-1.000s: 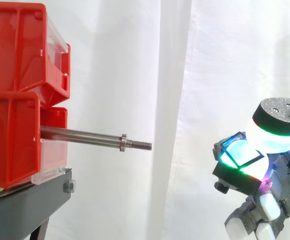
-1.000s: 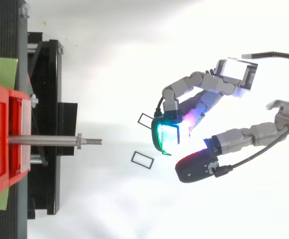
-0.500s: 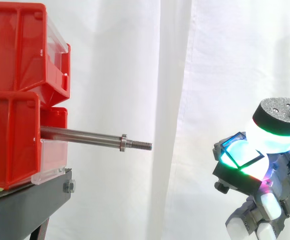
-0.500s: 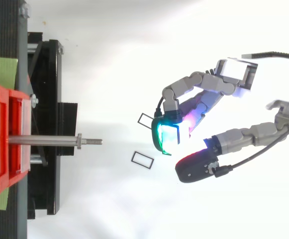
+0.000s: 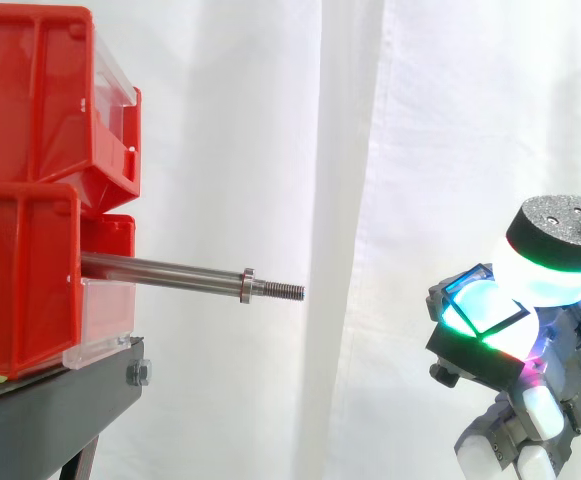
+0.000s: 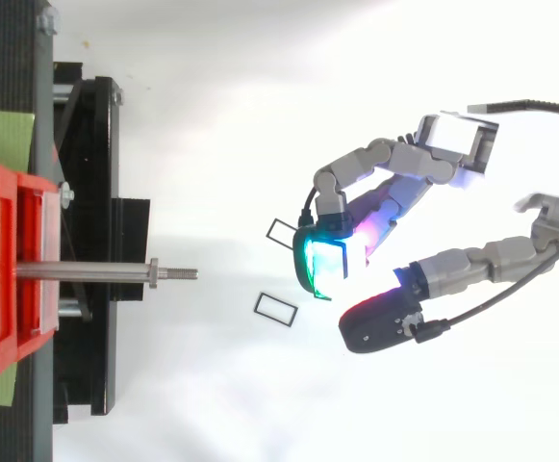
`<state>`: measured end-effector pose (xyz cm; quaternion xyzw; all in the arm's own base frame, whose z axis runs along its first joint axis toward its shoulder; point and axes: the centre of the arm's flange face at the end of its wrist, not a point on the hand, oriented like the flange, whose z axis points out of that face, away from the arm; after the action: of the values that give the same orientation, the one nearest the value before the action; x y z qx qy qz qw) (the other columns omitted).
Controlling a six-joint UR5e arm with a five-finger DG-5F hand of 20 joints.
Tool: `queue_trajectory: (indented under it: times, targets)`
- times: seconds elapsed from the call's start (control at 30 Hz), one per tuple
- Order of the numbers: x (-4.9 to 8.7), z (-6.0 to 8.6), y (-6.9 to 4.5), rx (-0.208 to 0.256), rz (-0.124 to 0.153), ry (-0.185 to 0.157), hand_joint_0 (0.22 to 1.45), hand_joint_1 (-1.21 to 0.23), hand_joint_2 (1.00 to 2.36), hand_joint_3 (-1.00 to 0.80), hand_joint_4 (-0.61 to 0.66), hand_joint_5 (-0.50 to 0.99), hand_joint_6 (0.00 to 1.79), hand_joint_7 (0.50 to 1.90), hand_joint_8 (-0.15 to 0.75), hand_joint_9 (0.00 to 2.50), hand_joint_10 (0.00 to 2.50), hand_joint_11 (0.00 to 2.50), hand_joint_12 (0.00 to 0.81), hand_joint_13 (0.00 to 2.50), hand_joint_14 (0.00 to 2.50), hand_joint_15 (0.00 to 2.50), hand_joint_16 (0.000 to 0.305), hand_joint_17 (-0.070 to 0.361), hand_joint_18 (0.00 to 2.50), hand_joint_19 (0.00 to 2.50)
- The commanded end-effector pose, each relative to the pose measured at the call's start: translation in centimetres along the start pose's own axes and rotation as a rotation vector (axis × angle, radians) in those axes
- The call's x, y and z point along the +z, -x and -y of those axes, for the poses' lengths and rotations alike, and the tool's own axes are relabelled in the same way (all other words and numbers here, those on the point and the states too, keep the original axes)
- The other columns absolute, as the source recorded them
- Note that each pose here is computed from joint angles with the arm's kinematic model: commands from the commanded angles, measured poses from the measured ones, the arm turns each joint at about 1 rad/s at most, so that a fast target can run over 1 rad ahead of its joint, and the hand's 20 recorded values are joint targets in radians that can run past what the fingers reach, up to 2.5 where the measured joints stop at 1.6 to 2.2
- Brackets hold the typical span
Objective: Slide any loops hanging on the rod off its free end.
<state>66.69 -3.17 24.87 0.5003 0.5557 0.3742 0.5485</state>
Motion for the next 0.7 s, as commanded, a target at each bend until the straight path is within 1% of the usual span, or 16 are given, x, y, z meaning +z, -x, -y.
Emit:
queue_trajectory:
  times: [0.0,0.17,0.67]
  targets:
    - [0.0,0.01,0.0,0.0,0.0,0.0,0.56,-0.81,1.02,-0.01,-0.01,-0.09,0.91,1.21,0.322,1.15,0.01,0.36,0.326,0.84,0.0,0.08,0.049,0.11,0.88,0.22]
    - [0.0,0.01,0.0,0.0,0.0,0.0,0.56,-0.81,1.02,-0.01,-0.01,-0.09,0.91,1.19,0.326,1.15,0.01,0.36,0.327,0.83,0.0,0.07,0.049,0.11,0.88,0.22]
    - [0.0,0.01,0.0,0.0,0.0,0.0,0.56,-0.8,1.02,-0.01,-0.01,-0.09,0.91,1.21,0.325,1.15,0.01,0.36,0.324,0.84,0.0,0.08,0.049,0.11,0.88,0.22]
